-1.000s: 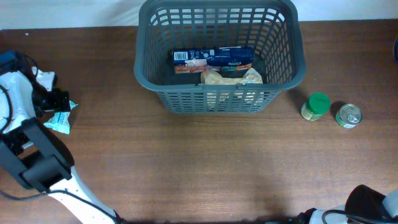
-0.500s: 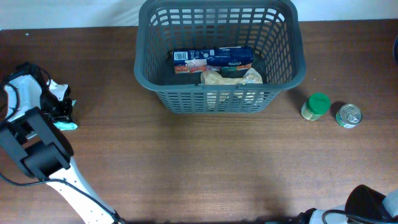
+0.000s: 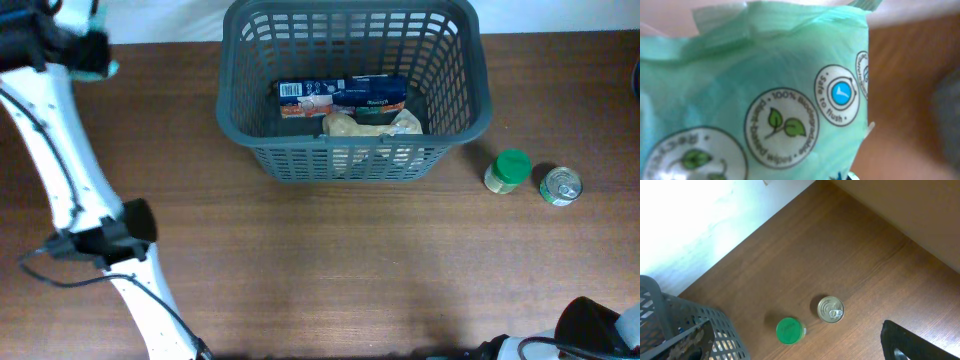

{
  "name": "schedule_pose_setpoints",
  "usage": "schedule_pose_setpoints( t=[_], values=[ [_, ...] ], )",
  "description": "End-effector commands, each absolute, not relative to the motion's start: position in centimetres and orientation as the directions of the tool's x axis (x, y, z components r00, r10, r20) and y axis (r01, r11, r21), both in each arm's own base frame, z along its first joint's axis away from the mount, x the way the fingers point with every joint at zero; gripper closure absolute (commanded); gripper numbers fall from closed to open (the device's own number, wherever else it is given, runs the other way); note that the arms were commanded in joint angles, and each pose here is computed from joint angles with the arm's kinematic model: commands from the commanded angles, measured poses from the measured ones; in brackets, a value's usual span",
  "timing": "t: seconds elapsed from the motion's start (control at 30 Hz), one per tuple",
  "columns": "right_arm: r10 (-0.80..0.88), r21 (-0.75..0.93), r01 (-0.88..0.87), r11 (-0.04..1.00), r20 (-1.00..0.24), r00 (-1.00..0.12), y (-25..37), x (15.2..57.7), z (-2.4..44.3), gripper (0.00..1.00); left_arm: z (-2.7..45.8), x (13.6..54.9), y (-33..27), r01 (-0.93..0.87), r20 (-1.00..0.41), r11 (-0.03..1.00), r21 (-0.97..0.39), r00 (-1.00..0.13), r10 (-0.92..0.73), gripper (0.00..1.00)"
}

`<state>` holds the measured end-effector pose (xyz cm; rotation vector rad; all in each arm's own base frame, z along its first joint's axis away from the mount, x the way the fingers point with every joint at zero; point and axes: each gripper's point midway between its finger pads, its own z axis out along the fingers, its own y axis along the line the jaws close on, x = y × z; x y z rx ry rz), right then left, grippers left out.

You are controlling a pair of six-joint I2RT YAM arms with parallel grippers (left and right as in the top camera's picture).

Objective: Pack container
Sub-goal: 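Grasp the mint-green packet with the left gripper, then place the mint-green packet into the basket with the left gripper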

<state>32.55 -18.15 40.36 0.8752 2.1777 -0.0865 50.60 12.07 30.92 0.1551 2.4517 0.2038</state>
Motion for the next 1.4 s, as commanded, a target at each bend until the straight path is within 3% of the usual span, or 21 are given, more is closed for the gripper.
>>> schedule_pose_setpoints(
  t=[0.0, 0.07, 0.13, 0.23, 0.33, 0.57, 0.7, 0.83, 0.9, 0.93, 0.97, 1.13, 1.37],
  values=[
    [0.563, 0.201, 0.626, 0.754, -0.688, -0.458, -18.4, 32.3, 40.5, 0.01, 38.6, 50.7, 3.8, 0.189, -0.761, 0.952, 0.241, -0.572, 0.306, 0.98],
    [0.563, 0.201, 0.626, 0.754, -0.688, -0.458, -18.4, 32.3, 40.5, 0.01, 40.3, 50.4, -0.4, 0.278, -0.776, 0.918, 0.282, -0.496, 0.388, 0.98],
    [0.563, 0.201, 0.626, 0.754, -0.688, -0.458, -18.4, 32.3, 40.5, 0.01, 41.0, 49.1, -8.4, 0.510, -0.748, 0.776, 0.370, -0.332, 0.575, 0.98],
    [0.563, 0.200, 0.626, 0.754, -0.688, -0.458, -18.4, 32.3, 40.5, 0.01, 39.7, 47.5, -15.6, 0.674, -0.648, 0.554, 0.489, -0.144, 0.748, 0.98],
    [0.563, 0.200, 0.626, 0.754, -0.688, -0.458, -18.4, 32.3, 40.5, 0.01, 36.8, 46.8, -20.1, 0.743, -0.542, 0.409, 0.529, -0.074, 0.837, 0.98],
    [0.563, 0.200, 0.626, 0.754, -0.688, -0.458, -18.4, 32.3, 40.5, 0.01, 24.3, 47.5, -23.1, 0.868, -0.268, 0.255, 0.426, -0.149, 0.952, 0.98],
    [0.563, 0.200, 0.626, 0.754, -0.688, -0.458, -18.4, 32.3, 40.5, 0.01, 16.6, 47.6, -21.4, 0.919, -0.109, 0.241, 0.311, -0.218, 0.970, 0.98],
    [0.563, 0.201, 0.626, 0.754, -0.688, -0.458, -18.4, 32.3, 40.5, 0.01, 12.0, 47.2, -20.2, 0.933, -0.024, 0.274, 0.232, -0.276, 0.961, 0.98],
    [0.563, 0.200, 0.626, 0.754, -0.688, -0.458, -18.4, 32.3, 40.5, 0.01, 10.7, 47.1, -19.8, 0.929, -0.007, 0.304, 0.210, -0.309, 0.951, 0.65],
    [0.563, 0.200, 0.626, 0.754, -0.688, -0.458, -18.4, 32.3, 40.5, 0.01, 10.5, 47.1, -19.7, 0.926, -0.006, 0.315, 0.206, -0.321, 0.947, 0.14],
    [0.563, 0.200, 0.626, 0.754, -0.688, -0.458, -18.4, 32.3, 40.5, 0.01, 10.5, 47.0, -19.7, 0.923, -0.004, 0.325, 0.206, -0.331, 0.944, 0.01],
    [0.563, 0.201, 0.626, 0.754, -0.688, -0.458, -18.4, 32.3, 40.5, 0.01, 13.5, 48.5, -18.7, 0.833, -0.037, 0.448, 0.324, -0.462, 0.886, 0.01],
    [0.563, 0.201, 0.626, 0.754, -0.688, -0.458, -18.4, 32.3, 40.5, 0.01, 26.8, 48.7, -18.1, 0.649, -0.359, 0.624, 0.436, -0.510, 0.781, 0.01]
  ],
)
